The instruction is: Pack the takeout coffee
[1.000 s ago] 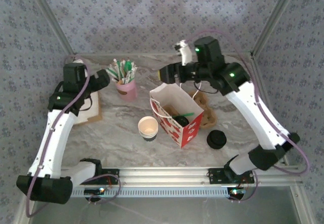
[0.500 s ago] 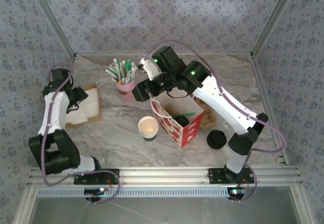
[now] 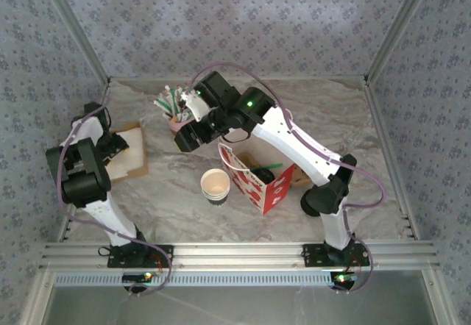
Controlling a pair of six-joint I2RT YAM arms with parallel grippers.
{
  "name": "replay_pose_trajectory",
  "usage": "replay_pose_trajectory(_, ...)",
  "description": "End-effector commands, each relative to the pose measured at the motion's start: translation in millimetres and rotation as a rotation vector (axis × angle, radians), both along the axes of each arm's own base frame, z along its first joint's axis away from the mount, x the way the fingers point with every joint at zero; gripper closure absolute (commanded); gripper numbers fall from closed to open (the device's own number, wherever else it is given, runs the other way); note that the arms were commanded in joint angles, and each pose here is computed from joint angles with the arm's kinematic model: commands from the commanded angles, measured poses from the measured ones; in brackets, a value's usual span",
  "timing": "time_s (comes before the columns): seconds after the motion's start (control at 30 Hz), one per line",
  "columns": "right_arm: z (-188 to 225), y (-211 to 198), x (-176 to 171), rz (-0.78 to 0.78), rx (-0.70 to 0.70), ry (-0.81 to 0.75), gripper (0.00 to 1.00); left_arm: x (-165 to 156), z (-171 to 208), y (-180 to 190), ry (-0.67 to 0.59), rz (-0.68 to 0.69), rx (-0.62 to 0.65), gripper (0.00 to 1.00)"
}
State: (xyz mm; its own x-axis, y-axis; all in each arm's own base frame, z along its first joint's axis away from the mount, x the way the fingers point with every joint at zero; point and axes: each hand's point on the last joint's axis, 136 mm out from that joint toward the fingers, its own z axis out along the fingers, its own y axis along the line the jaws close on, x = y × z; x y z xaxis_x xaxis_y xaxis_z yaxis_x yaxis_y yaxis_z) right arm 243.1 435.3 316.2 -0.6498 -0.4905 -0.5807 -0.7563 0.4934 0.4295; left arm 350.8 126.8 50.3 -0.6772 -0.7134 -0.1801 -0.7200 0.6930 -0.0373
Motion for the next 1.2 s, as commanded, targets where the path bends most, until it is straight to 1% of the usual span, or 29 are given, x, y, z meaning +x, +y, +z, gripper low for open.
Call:
replay_pose_trajectory(0.0, 5.2, -1.0, -1.5, 0.004, -0.010, -0.021, 0.31, 15.9, -2.5, 0.2, -0.019, -0.030, -0.030, 0.49)
replay_pose_trajectory(0.13, 1.4, 0.2, -2.2, 0.004, -0.024, -0.018, 0.31, 19.1, -11.8, 0.6, -0.003, -0.040, -0.037, 0.55)
replay_pose_trajectory(0.33, -2.4, 1.1, -3.5, 0.004, -0.039, -0.020, 0.31, 20.0, -25.3, 0.2, 0.021, -0.048, -0.049, 0.55)
replay_pose_trajectory(0.43, -3.3, 1.1, -3.5, 0.004, -0.044, -0.024, 0.31, 19.2, -27.4, -1.3, 0.023, -0.050, -0.056, 0.61)
replay_pose_trajectory(0.7, -3.6, 1.9, -5.0, 0.008, -0.045, -0.025, 0.31, 17.6, -8.1, -0.5, -0.008, -0.050, -0.037, 0.65)
replay_pose_trajectory(0.9, -2.2, 0.5, -7.2, 0.010, -0.050, -0.031, 0.31, 16.1, 3.2, 1.2, -0.020, -0.050, -0.020, 0.76)
replay_pose_trajectory(1.17, -2.3, 1.1, -8.9, 0.012, -0.053, -0.034, 0.31, 14.4, 10.7, 2.1, -0.031, -0.051, -0.007, 0.84)
